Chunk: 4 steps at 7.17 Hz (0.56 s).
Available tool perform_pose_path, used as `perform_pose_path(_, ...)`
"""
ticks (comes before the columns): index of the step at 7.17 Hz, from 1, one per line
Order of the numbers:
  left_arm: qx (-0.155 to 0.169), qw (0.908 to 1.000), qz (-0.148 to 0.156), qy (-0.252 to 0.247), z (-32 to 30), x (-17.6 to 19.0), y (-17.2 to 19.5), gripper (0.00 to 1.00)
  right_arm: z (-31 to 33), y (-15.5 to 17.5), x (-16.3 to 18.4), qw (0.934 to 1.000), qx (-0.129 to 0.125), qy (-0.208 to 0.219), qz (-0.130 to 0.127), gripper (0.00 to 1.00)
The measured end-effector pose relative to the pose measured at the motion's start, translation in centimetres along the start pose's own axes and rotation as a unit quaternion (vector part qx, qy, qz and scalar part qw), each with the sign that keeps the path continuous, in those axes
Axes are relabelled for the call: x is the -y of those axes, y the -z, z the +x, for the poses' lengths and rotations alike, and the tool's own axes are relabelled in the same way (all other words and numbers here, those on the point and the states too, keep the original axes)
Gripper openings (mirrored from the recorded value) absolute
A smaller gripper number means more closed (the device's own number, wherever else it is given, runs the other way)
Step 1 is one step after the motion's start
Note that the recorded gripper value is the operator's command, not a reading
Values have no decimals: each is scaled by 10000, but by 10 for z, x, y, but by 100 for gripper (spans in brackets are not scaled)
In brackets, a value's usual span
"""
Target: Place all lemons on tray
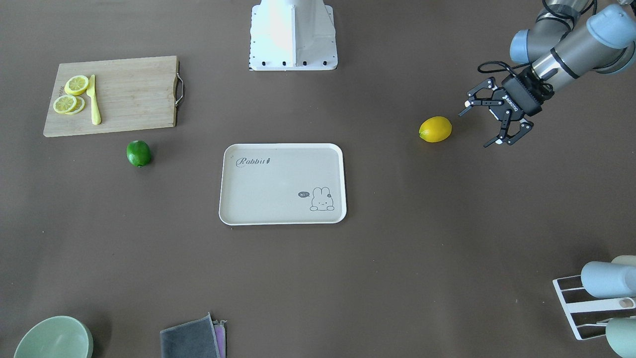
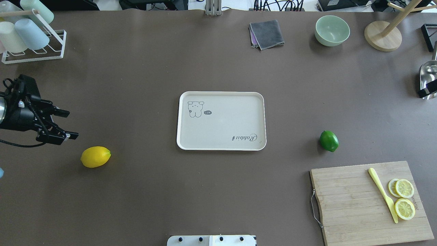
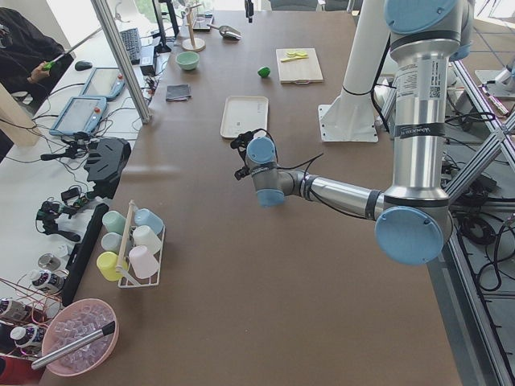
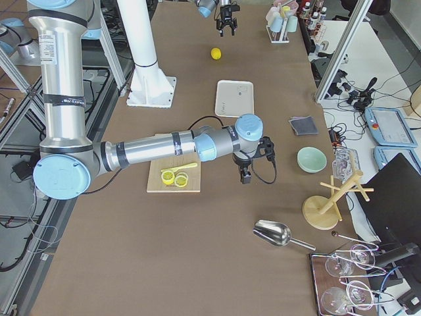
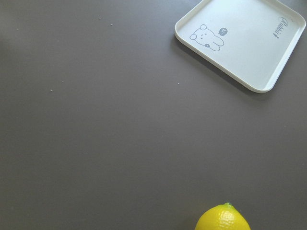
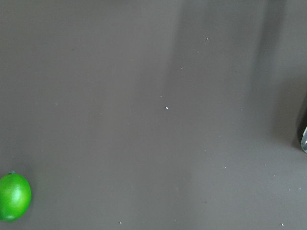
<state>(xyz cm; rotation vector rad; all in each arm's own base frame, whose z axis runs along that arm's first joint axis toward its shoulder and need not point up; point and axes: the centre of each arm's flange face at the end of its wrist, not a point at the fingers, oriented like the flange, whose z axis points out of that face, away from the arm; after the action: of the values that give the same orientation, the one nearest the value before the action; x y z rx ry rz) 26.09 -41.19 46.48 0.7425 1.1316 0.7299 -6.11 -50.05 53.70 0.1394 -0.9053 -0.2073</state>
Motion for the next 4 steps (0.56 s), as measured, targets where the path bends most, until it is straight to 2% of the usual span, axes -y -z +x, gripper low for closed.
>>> perform_pose_path(2, -125, 9999, 67, -3, 31, 3, -33, 98, -18, -10, 10, 9999, 43, 123, -52, 100)
perform_pose_path(4, -146, 9998, 113, 21, 42, -1, -45, 98, -35, -24, 21, 9996, 85, 230, -145, 100)
